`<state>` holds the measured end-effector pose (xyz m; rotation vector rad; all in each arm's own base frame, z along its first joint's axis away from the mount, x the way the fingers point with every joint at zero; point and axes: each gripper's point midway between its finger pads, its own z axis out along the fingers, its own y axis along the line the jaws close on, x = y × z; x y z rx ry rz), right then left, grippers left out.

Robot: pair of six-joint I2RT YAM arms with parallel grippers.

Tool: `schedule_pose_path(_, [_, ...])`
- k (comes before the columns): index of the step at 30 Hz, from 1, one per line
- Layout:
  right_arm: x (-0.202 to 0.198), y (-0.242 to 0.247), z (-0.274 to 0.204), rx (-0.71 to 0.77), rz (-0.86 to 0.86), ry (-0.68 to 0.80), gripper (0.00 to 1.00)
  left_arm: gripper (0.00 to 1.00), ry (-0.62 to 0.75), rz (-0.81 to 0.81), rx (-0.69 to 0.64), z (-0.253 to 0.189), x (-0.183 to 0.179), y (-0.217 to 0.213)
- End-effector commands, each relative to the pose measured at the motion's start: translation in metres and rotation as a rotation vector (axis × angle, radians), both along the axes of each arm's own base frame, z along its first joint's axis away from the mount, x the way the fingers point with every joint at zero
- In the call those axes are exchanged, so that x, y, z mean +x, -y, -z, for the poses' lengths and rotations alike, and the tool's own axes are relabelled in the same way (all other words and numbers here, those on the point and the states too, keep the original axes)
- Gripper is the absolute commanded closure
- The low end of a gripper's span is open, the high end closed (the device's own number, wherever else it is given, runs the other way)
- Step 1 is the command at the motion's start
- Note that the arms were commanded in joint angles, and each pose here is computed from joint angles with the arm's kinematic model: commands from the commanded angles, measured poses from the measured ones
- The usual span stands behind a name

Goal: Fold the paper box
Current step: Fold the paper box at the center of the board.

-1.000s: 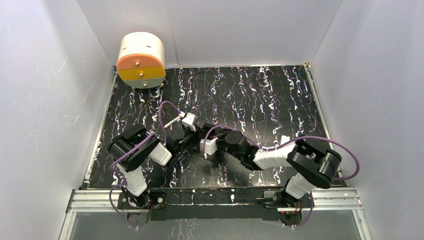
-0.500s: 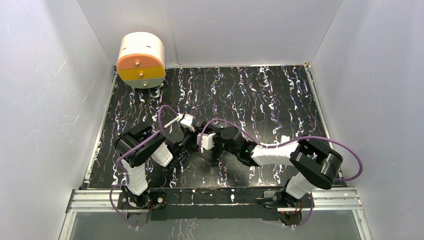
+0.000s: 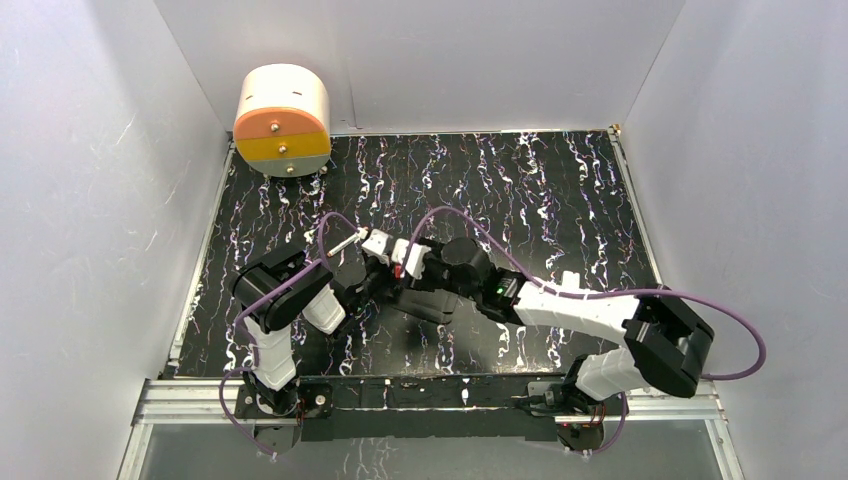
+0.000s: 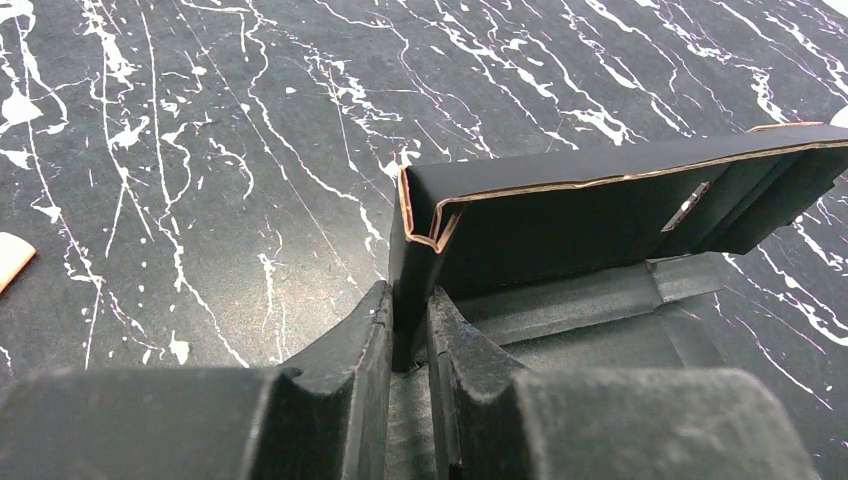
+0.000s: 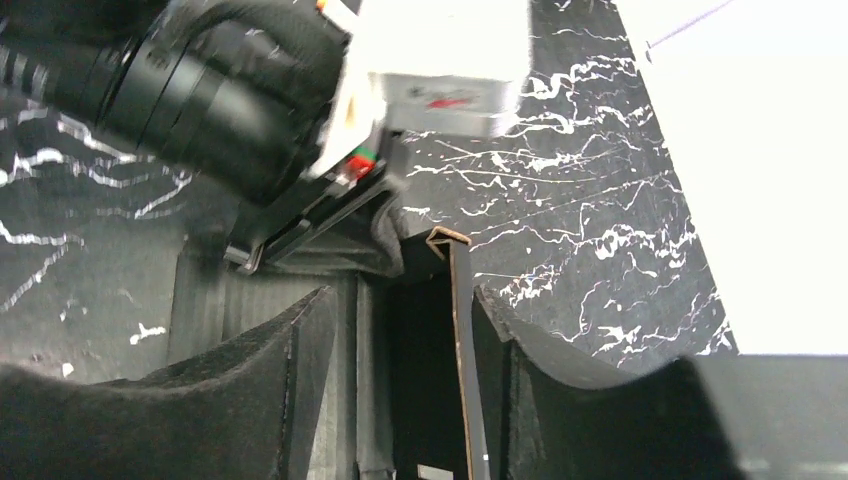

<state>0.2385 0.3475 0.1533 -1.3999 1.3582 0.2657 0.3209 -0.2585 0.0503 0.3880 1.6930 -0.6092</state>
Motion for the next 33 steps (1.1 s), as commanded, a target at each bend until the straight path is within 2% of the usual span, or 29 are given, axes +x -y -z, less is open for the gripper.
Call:
schedule_pose_path(1, [0.019,0.0,-0.045,0.203,0.143,-0.102,0.37,1.0,0.101,0.027,-0.035,-0.023,0.004,0.006])
schedule_pose_path(5, [0.048,0.009,-0.053,0.326,0.236,-0.228,0.37,1.0,0.092,0.04,-0.033,-0.019,0.004,0.009])
schedule_pose_path(8, [0.067,0.014,-0.048,0.385,0.243,-0.341,0.42,1.0,0.091,0.039,-0.029,-0.018,0.004,0.009])
schedule_pose_path(14, [0.088,0.008,-0.026,0.449,0.244,-0.467,0.49,1.0,0.091,0.041,-0.023,-0.016,0.004,0.009])
schedule_pose_path(21, [0.095,-0.001,-0.006,0.507,0.239,-0.57,0.52,1.0,0.091,0.07,-0.024,-0.016,0.001,0.012])
schedule_pose_path(28, [0.097,-0.008,0.012,0.512,0.232,-0.63,0.53,1.0,0.086,0.079,-0.024,-0.014,0.0,0.014])
schedule_pose_path(33, [0.089,-0.008,0.032,0.484,0.228,-0.683,0.58,1.0,0.089,0.082,-0.027,-0.016,0.0,0.015])
